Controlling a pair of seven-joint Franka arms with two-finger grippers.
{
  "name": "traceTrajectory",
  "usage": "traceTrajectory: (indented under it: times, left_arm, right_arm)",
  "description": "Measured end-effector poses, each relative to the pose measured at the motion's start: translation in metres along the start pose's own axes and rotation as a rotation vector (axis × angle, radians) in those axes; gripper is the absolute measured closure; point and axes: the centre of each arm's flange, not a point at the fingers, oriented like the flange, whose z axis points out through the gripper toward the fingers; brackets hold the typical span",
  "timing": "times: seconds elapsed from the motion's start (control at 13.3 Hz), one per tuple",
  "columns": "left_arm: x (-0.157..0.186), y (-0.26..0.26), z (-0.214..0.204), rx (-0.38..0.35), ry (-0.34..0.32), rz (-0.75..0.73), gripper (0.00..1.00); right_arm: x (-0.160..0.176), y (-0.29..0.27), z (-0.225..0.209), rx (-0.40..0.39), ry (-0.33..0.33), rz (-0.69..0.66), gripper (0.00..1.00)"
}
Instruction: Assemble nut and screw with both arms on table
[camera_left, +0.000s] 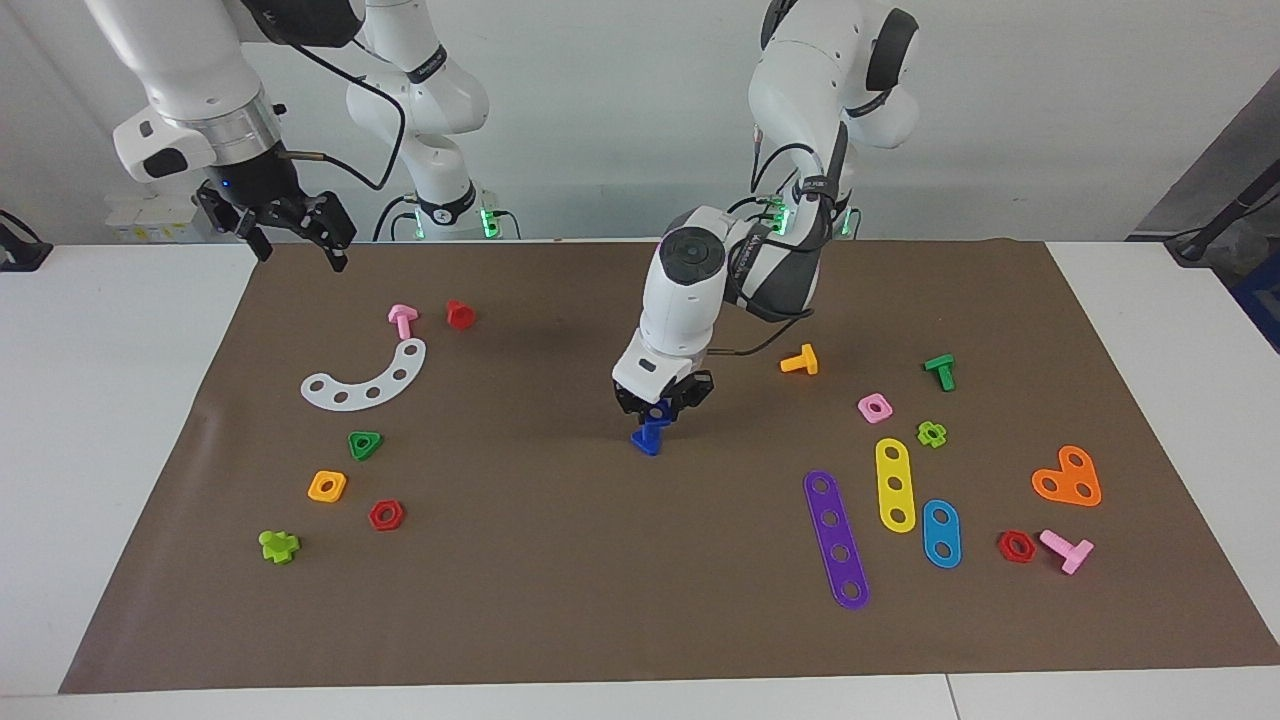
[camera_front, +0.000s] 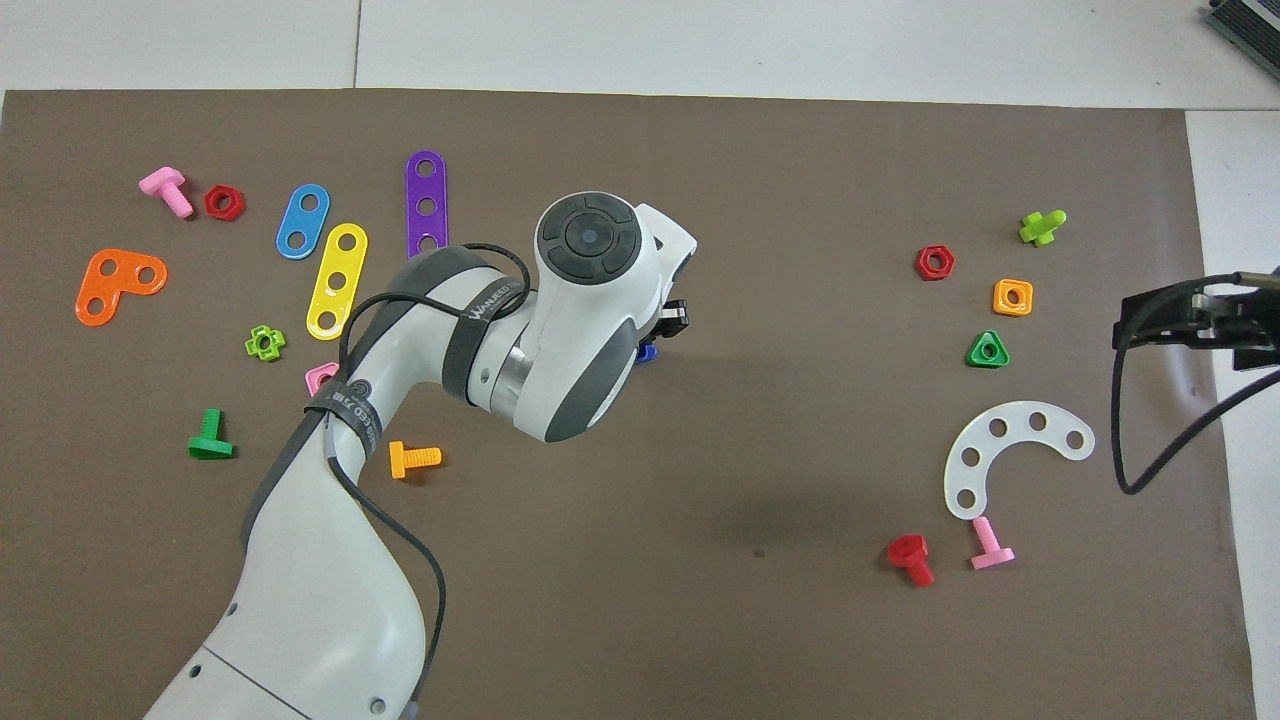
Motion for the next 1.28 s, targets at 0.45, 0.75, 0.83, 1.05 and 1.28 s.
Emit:
traceTrajectory:
  times: [0.45,0.75,0.83,1.05,1.28]
  left_arm:
    - [-0.009,0.011,0.014,0.011,-0.013,0.019,0.53]
    - [-0.010,0.013,0.018,0.015,-0.017,0.019,0.53]
    - [-0.010,0.013,0.018,0.016,-0.016,0.018,0.53]
    - [-0.009,0.013,0.018,0.016,-0.014,0.015,0.53]
    - [-0.002,0.013,0.017,0.013,-0.002,0.009,0.53]
  right_arm:
    - [-0.001,0.001,0.001,0.000,-0.002,0.002,0.00]
    - [-0.001,0.001,0.001,-0.001,-0.003,0.002,0.00]
    - [-0.001,0.001,0.001,-0.001,-0.003,0.002,0.00]
    - [-0.001,0.001,0.001,-0.001,-0.003,0.002,0.00]
    - [-0.001,0.001,0.001,-0.001,-0.004,0.002,0.00]
